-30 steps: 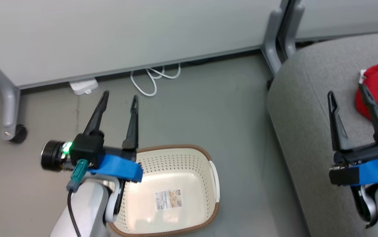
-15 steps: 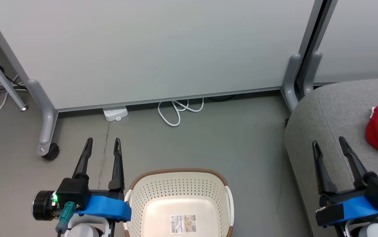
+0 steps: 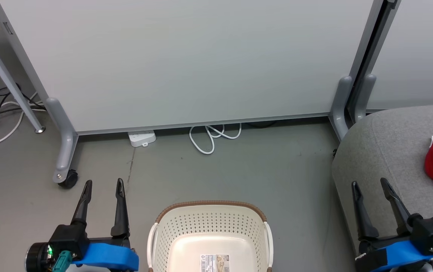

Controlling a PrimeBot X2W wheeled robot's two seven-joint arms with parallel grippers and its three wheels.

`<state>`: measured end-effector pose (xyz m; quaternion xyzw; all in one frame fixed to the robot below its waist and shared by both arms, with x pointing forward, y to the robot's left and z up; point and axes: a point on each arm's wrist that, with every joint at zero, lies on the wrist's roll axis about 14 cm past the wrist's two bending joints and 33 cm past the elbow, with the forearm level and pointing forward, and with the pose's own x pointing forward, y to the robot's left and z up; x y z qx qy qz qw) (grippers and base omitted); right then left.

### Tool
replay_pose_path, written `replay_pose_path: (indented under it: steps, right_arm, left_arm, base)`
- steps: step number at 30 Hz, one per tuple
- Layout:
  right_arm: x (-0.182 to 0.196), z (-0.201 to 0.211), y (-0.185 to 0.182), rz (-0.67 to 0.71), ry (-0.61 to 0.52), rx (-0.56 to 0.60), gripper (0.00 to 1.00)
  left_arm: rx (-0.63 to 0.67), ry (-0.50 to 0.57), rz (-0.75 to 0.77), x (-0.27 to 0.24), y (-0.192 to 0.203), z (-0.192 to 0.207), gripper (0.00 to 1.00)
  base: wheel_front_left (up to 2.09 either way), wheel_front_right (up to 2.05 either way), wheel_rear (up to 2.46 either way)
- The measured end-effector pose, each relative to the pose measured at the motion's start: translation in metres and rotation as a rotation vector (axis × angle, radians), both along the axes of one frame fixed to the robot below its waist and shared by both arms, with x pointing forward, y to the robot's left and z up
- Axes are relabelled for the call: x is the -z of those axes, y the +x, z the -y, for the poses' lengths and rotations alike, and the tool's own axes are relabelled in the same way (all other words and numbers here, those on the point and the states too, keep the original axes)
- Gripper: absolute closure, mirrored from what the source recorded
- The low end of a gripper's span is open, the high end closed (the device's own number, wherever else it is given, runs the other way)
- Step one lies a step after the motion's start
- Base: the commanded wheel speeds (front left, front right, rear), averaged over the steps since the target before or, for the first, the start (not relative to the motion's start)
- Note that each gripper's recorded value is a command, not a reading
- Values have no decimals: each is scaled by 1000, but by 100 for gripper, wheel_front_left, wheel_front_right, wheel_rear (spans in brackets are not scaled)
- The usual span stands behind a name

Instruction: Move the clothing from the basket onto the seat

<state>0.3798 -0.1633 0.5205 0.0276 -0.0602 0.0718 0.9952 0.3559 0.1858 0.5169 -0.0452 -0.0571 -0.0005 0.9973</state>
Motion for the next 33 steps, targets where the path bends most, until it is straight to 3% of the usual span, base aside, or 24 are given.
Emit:
replay_pose_path:
  steps: [14, 15, 21, 33]
  right_arm:
    - [2, -5, 0, -7, 12, -9, 0]
    - [2, -5, 0, -8, 13, -9, 100]
    - [22, -5, -3, -73, 17, -4, 100]
    - [30, 6, -3, -142, 241, 45, 100]
  left_arm:
    - [-3, -15, -7, 3, -5, 0, 0]
    - [-6, -14, -8, 3, -5, 0, 100]
    - [-14, -23, -99, 31, -15, -2, 100]
    - [-50, -247, -156, 42, -15, -10, 100]
  base:
    - [0, 0, 0]
    - [0, 0, 0]
    - [0, 0, 0]
    - [0, 0, 0]
